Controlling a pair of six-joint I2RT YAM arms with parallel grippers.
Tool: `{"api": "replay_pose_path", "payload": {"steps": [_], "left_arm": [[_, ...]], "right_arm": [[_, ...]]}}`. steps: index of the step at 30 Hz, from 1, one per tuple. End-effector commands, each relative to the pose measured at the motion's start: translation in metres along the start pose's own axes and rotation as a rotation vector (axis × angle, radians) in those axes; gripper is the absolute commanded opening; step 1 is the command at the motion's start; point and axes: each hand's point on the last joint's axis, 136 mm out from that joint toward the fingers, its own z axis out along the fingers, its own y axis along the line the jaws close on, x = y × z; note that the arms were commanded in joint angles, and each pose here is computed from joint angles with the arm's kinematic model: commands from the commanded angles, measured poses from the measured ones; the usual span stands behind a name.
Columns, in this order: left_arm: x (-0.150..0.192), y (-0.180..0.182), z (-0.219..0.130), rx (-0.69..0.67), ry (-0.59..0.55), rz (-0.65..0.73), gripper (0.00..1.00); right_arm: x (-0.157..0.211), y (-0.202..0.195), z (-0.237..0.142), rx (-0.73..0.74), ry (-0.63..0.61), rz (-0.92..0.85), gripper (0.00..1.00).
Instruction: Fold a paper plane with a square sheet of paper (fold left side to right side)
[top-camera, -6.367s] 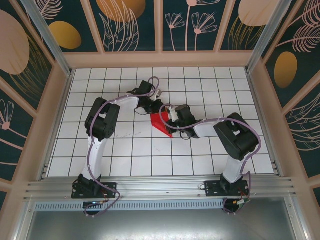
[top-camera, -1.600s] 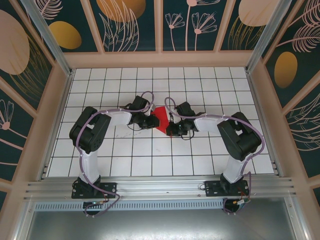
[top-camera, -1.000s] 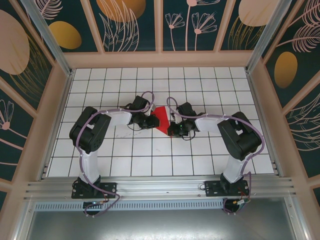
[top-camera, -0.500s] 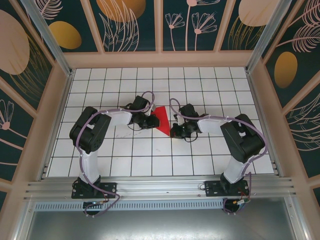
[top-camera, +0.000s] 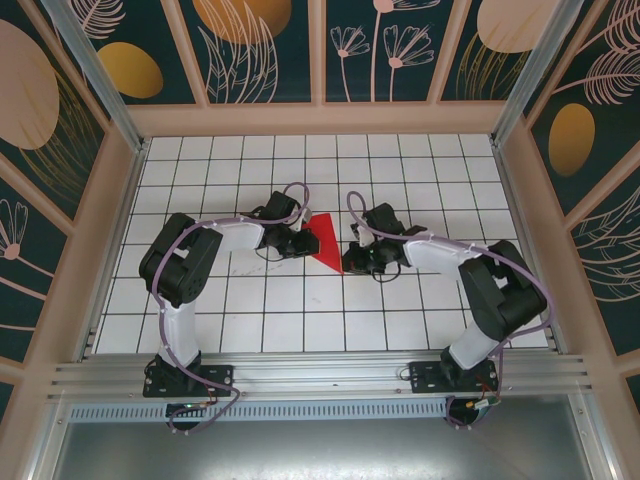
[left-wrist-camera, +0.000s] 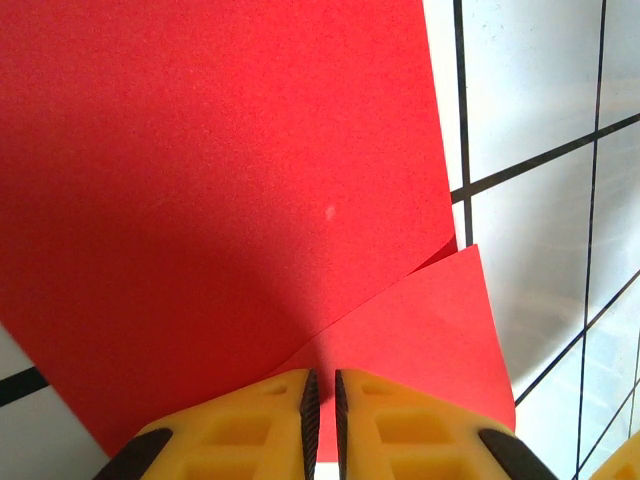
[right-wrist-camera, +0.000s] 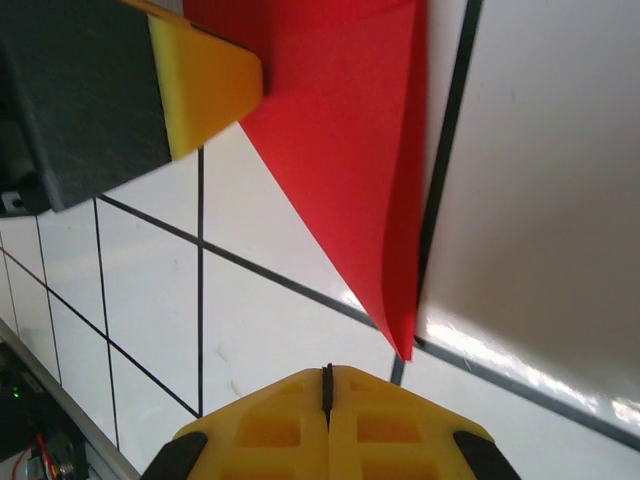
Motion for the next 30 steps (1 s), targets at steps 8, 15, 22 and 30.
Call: {"api": "replay_pose_path", "payload": {"steps": [8,15,22,30], "left_arm": [[0.019,0.046,0.012,-0.16,0.049,-0.04,0.19],[0.007,0.032,0.004,-0.133,0.019,-0.022,0.2],[-0.02,-0.009,-0.028,-0.06,-0.083,0.041,0.23],[0.005,-0.042,-0.028,0.066,-0.035,0.071,0.19]], "right_arm": [[-0.024,-0.005,0.026,0.003,-0.004,0.028,0.0],[-0.003,-0.035,0.034,0.11,0.06,0.064,0.0],[0.008,-0.056,0.033,0.21,0.09,0.08,0.0],[0.009,-0.06,0.036,0.228,0.103,0.084,0.0]]}}
